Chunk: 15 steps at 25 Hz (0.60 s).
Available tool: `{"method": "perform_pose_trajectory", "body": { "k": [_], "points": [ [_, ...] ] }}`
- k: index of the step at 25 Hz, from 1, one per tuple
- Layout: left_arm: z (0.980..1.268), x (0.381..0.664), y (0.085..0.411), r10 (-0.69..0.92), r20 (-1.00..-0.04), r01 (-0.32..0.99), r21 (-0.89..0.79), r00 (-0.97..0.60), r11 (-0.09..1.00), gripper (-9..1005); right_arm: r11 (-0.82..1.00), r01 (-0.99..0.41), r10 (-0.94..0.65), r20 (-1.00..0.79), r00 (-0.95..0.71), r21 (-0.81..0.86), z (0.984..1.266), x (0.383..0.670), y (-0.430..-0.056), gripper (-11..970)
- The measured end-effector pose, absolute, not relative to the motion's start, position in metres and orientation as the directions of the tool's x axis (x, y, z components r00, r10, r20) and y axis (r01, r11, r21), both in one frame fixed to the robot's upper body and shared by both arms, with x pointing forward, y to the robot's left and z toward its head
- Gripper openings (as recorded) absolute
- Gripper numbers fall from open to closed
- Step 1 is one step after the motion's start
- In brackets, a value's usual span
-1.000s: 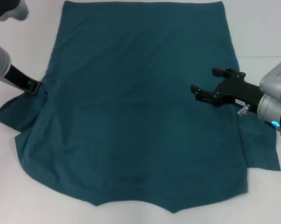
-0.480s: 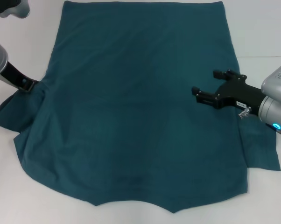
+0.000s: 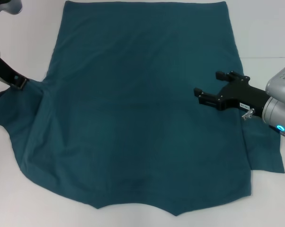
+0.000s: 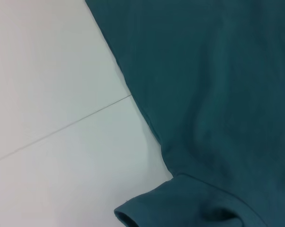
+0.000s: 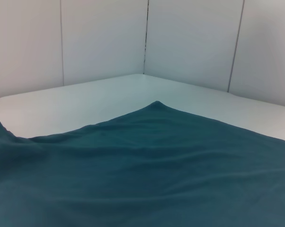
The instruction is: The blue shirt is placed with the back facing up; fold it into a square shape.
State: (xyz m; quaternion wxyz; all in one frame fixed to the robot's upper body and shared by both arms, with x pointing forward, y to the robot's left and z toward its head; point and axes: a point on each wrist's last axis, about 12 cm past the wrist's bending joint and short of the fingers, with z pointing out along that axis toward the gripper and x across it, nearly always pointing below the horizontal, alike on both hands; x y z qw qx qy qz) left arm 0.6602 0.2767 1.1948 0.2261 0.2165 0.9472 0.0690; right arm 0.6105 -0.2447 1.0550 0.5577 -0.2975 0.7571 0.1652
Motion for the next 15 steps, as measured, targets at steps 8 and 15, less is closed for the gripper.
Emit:
{"method": "perform_pose_trajectory", "body": {
  "k": [8,15],
  "points": [
    [1.199,0.662,0.269,0.475,-0.384,0.406,0.249,-0.792,0.879,13,0.767,-0.637,-0.263,-0.944,-0.2,-0.079,1.055,0.61,-0.245,888],
    [1.209,0.664,0.253,0.493,-0.35,0.428,0.251,-0.796,0.868,14,0.767,-0.637,-0.26,-0.945,-0.2,-0.076,1.054,0.609,-0.245,888]
  ]
}}
